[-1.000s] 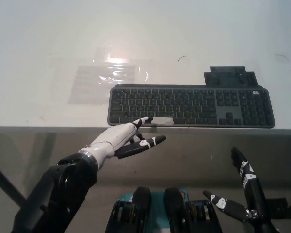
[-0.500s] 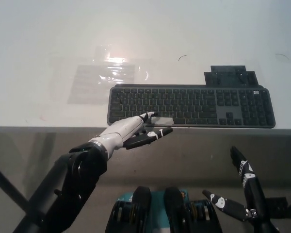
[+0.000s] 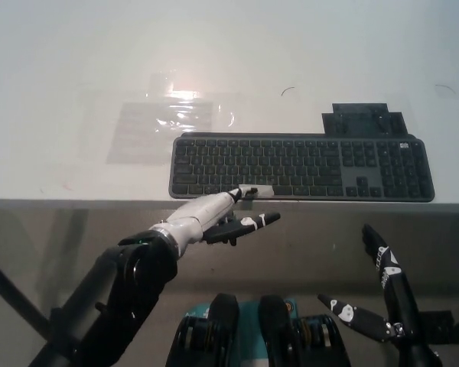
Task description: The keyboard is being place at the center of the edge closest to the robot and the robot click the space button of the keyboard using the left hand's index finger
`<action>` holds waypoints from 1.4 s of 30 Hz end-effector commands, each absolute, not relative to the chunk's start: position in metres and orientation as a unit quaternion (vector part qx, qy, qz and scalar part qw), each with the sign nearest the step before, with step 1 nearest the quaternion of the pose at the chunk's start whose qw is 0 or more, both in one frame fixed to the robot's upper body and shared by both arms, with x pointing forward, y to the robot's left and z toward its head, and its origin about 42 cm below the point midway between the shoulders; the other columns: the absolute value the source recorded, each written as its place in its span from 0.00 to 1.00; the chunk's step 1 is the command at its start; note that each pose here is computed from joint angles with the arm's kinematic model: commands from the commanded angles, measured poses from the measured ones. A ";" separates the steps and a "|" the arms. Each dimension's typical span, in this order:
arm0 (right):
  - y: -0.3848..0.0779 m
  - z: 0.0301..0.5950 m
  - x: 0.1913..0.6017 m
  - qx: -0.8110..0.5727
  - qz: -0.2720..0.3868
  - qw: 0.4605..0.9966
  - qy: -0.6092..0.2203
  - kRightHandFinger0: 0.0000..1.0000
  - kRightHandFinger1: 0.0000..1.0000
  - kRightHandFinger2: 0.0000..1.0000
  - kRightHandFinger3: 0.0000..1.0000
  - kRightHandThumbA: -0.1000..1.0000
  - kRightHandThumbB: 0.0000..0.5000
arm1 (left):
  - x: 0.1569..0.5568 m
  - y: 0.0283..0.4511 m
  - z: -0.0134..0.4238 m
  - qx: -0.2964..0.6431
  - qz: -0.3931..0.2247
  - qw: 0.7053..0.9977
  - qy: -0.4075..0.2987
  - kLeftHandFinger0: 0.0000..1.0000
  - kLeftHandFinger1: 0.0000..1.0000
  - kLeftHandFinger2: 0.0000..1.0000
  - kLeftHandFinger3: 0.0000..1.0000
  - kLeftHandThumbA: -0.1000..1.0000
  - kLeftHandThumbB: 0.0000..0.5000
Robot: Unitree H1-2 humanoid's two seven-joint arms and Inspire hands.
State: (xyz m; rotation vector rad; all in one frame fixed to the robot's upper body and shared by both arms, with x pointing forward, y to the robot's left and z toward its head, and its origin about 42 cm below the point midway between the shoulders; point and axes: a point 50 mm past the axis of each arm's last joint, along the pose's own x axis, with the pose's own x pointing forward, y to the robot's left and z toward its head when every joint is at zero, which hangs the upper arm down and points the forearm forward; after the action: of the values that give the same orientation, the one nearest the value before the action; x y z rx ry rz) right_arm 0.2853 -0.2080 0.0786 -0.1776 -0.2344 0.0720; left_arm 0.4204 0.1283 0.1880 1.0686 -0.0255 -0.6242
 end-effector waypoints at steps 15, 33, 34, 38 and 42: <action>-0.204 0.093 0.294 -0.098 0.045 0.981 -0.161 1.00 1.00 1.00 1.00 1.00 0.59 | 0.438 0.136 0.133 0.522 -0.296 0.797 0.071 1.00 1.00 1.00 1.00 1.00 0.60; -0.204 0.090 0.293 -0.103 0.049 0.981 -0.158 1.00 1.00 1.00 1.00 1.00 0.59 | 0.357 0.127 0.197 0.466 -0.326 0.818 -0.083 0.12 0.32 0.43 1.00 1.00 0.83; -0.204 0.089 0.293 -0.099 0.049 0.982 -0.155 1.00 1.00 1.00 1.00 1.00 0.60 | 0.340 0.127 0.213 0.444 -0.335 0.824 -0.108 0.12 0.32 0.38 1.00 1.00 0.77; -0.203 0.086 0.289 -0.100 0.049 0.982 -0.151 1.00 1.00 1.00 1.00 1.00 0.58 | 0.275 0.132 0.269 0.373 -0.350 0.832 -0.214 0.00 0.11 0.15 1.00 1.00 0.74; -0.203 0.083 0.287 -0.098 0.051 0.983 -0.147 1.00 1.00 1.00 1.00 1.00 0.58 | 0.227 0.149 0.307 0.333 -0.354 0.829 -0.276 0.00 0.14 0.28 1.00 1.00 0.76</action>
State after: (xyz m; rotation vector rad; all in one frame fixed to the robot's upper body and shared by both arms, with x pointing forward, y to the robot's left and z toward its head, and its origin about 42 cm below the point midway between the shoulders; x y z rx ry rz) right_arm 0.2857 -0.2074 0.0725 -0.2049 -0.2124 0.0853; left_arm 0.3263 0.1217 0.1891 0.8919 -0.2183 -0.6897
